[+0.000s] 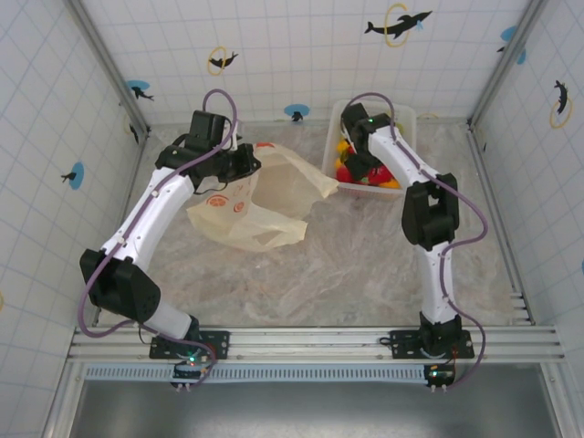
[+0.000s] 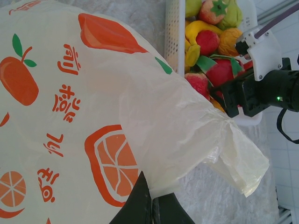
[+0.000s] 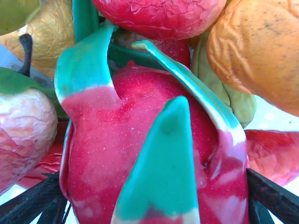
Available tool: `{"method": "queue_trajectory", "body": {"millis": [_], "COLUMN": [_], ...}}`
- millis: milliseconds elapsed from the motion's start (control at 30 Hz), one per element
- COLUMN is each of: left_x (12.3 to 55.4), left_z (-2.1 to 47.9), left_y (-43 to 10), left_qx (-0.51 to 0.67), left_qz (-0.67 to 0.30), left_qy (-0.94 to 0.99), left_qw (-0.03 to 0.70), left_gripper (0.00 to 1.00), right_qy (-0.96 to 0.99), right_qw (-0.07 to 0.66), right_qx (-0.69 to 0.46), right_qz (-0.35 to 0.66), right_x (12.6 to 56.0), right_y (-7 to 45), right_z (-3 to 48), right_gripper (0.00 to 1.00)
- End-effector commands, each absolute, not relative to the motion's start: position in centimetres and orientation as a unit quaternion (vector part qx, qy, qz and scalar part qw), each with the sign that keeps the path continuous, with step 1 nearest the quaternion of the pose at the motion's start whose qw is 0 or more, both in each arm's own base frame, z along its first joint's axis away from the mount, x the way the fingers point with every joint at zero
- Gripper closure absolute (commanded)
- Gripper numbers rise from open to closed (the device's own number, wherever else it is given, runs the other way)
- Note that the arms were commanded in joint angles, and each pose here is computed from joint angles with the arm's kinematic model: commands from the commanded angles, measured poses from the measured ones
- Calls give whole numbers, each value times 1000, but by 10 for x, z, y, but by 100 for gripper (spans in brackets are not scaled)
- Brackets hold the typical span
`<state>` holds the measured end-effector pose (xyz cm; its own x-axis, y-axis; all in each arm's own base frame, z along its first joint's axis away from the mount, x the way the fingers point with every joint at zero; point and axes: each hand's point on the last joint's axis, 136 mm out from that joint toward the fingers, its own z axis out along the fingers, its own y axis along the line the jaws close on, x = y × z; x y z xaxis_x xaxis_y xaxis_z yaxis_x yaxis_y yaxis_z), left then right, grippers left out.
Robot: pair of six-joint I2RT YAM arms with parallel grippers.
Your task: Place the fake fruits into the plastic bag and tie a complex knot
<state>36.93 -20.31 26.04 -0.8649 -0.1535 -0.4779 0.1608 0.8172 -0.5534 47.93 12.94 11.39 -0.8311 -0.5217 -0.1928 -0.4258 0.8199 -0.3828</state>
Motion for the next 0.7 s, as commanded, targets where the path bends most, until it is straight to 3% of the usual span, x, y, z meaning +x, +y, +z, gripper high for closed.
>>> {"method": "queue_trajectory", "body": {"millis": [0, 233, 300, 467, 667], "left_x": [368, 367, 368, 368, 366], "left_z": [277, 277, 278, 279, 277], "left_y": [-199, -201, -201, -200, -199], "left_qx": [4, 5, 6, 6, 6], "left_qz": [-303, -308, -306, -305, -301], "left_qy": [912, 911, 911, 911, 913], "left_qw": [276, 274, 275, 277, 274], "left_gripper": [100, 100, 100, 100, 100], "right_qy": [940, 936, 934, 933, 931], "right_qw": [200, 282, 289, 228, 188], "right_qx": [-234, -202, -205, -250, -281], "right_qz": [-148, -64, -55, -121, -136], "right_x": [478, 472, 469, 460, 469], "right_y": [127, 134, 135, 133, 141], "right_z": [161, 198, 197, 169, 140], "right_gripper": [33, 33, 22, 3, 0]}}
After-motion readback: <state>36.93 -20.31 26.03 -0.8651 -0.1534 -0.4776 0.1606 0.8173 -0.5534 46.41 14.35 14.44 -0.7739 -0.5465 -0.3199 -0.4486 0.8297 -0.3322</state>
